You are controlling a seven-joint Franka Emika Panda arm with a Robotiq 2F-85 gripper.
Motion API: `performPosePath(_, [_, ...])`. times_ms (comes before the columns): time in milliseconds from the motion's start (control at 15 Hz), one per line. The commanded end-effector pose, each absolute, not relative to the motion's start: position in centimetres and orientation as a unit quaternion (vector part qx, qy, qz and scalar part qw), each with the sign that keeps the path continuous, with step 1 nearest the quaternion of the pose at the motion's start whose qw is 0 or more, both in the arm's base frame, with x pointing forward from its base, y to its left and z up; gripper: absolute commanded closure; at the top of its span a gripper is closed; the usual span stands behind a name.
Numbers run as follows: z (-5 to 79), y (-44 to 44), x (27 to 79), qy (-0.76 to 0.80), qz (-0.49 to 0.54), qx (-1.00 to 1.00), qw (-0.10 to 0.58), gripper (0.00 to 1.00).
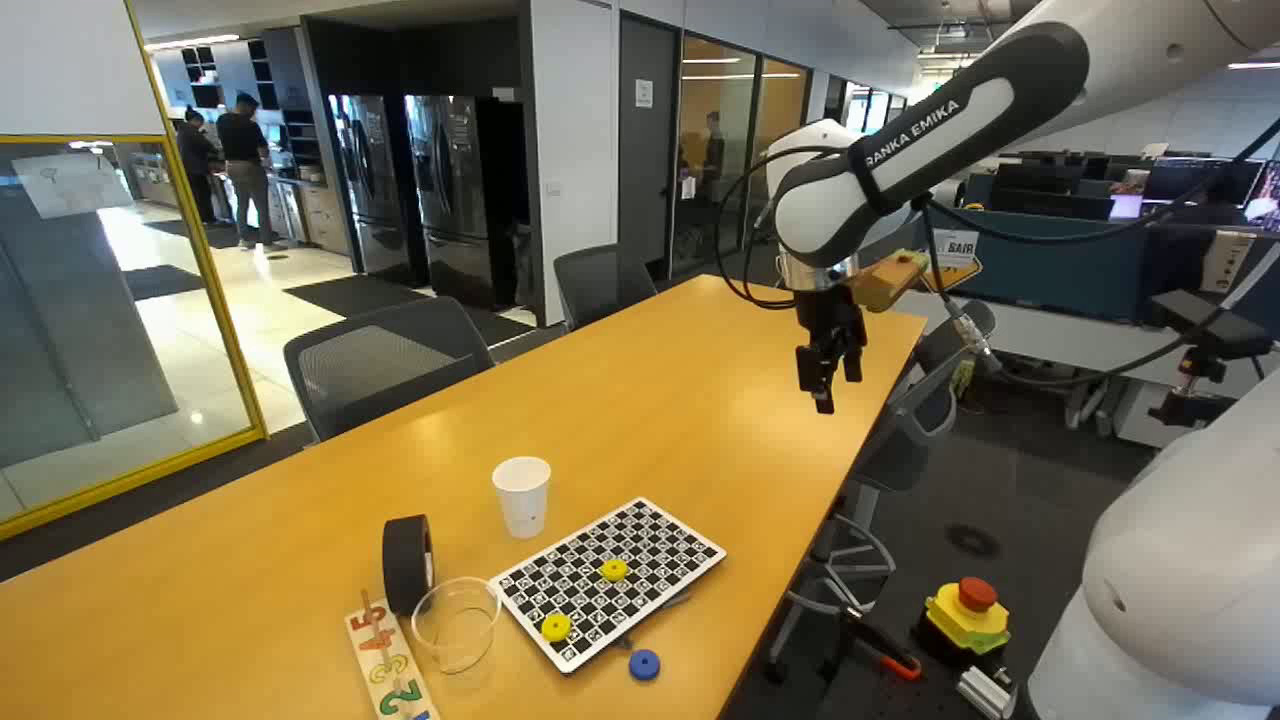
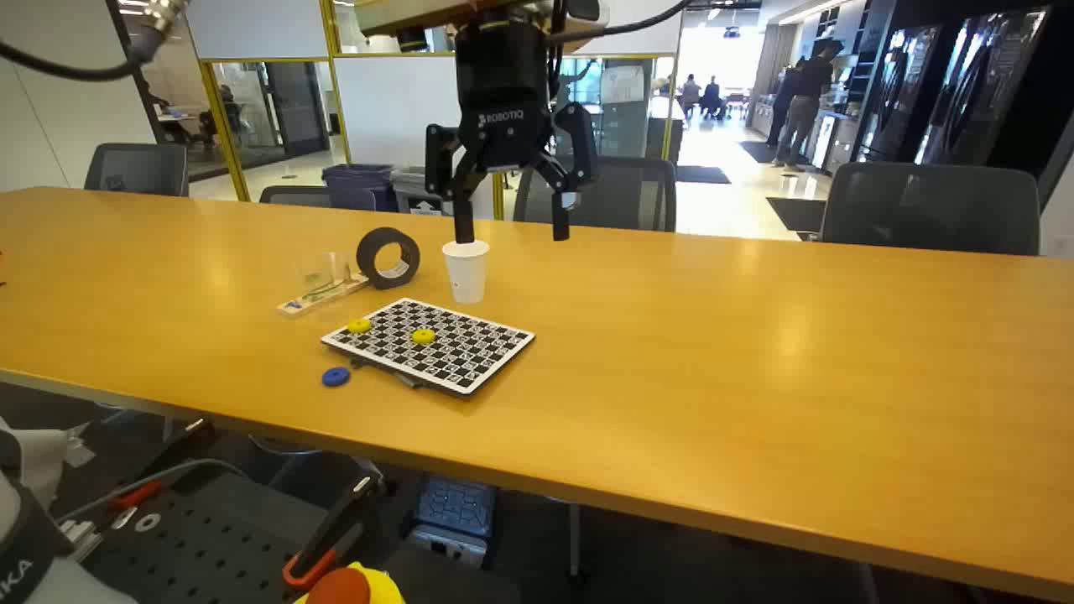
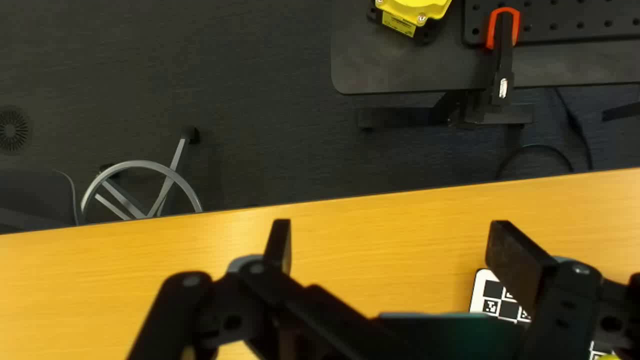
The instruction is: Put the yellow discs in the white cup and the blue disc in the clear cup
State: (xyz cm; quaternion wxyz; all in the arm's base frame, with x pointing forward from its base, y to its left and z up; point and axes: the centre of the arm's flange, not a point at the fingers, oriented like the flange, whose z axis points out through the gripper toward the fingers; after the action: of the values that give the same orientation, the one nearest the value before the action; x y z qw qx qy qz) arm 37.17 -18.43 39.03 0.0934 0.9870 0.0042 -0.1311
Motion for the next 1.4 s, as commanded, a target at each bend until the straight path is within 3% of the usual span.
performPosePath(0, [39.2, -18.5, 37.3, 0.004, -0.129, 0.987, 0.094, 0.0])
performPosePath(533, [37.4, -16.0, 38.8, 0.027, -0.096, 0.992, 0.083, 0.0])
performPosePath(1333, [24.7, 0.9, 47.8, 0.107, 0.008, 0.994, 0.017, 0.0])
